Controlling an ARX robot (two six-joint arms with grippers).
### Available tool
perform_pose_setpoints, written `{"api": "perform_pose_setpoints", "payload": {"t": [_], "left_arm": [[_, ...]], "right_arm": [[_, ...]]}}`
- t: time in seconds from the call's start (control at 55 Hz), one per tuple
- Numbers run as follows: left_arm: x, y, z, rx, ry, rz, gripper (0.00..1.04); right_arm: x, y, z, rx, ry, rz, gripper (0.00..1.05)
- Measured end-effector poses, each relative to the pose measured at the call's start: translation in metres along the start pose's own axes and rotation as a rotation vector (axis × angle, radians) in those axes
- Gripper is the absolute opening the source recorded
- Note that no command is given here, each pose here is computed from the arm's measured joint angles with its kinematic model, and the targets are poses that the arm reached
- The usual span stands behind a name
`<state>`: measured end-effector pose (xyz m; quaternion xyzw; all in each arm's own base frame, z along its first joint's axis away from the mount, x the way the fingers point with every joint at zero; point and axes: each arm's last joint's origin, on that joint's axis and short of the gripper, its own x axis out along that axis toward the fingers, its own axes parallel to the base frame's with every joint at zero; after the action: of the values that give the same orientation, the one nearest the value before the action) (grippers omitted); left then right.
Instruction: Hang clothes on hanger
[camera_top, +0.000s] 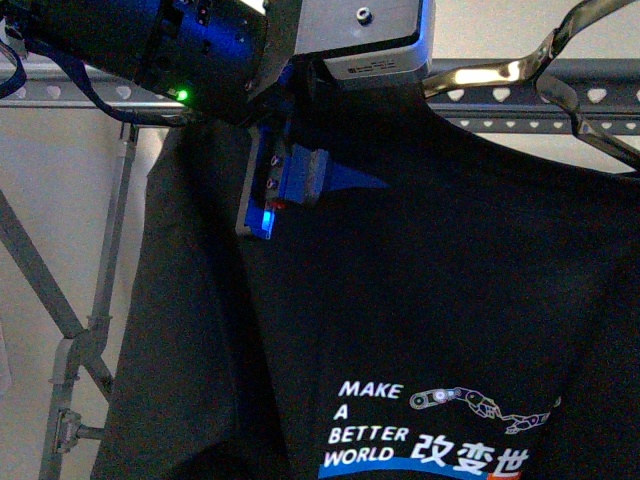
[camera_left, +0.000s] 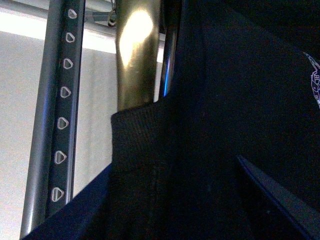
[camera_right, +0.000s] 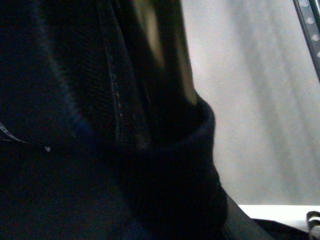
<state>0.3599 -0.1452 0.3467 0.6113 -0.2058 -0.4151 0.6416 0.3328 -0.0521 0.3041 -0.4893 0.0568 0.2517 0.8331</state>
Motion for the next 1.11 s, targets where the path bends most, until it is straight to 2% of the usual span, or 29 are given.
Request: {"api": "perform_pose_setpoints", "payload": {"t": [0.255, 0.509, 0.745, 0.818, 0.855, 0.909, 0.927, 0.945, 1.036, 1.109], "left_arm": [[0.0, 0.0, 0.0, 0.002, -0.002, 0.0, 1.0], [0.0, 0.0, 0.0, 0.002, -0.004, 0.0, 0.98], [0.001, 0.0, 0.0, -0.016, 0.012, 0.02, 0.98], [0.003, 0.001, -0.007, -0.258, 0.114, 0.29, 0.98], [0.0, 0.007, -0.01, -0.4, 0.113, 0.434, 0.98], [-0.005, 0.016, -0.015, -0.583, 0.099, 0.575, 0.98], [-0.008, 0.02, -0.017, -0.677, 0.088, 0.635, 0.98], [-0.014, 0.028, -0.022, -0.845, 0.069, 0.715, 0.98], [-0.033, 0.046, -0.038, -1.198, 0.039, 0.924, 0.98], [-0.044, 0.052, -0.049, -1.35, 0.042, 1.039, 0.98]], "right_arm": [[-0.027, 0.02, -0.017, 0.138, 0.027, 0.099, 0.1], [-0.038, 0.048, -0.041, 0.178, 0.178, 0.252, 0.09], [-0.039, 0.052, -0.044, 0.296, 0.175, 0.289, 0.09], [-0.04, 0.049, -0.042, 0.387, 0.139, 0.271, 0.08], [-0.042, 0.047, -0.039, 0.426, 0.115, 0.257, 0.08], [-0.046, 0.045, -0.036, 0.465, 0.094, 0.232, 0.08], [-0.048, 0.044, -0.034, 0.481, 0.082, 0.221, 0.08], [-0.052, 0.043, -0.031, 0.509, 0.065, 0.207, 0.08], [-0.064, 0.044, -0.023, 0.584, 0.032, 0.167, 0.08], [-0.072, 0.044, -0.016, 0.631, 0.02, 0.138, 0.08]]}}
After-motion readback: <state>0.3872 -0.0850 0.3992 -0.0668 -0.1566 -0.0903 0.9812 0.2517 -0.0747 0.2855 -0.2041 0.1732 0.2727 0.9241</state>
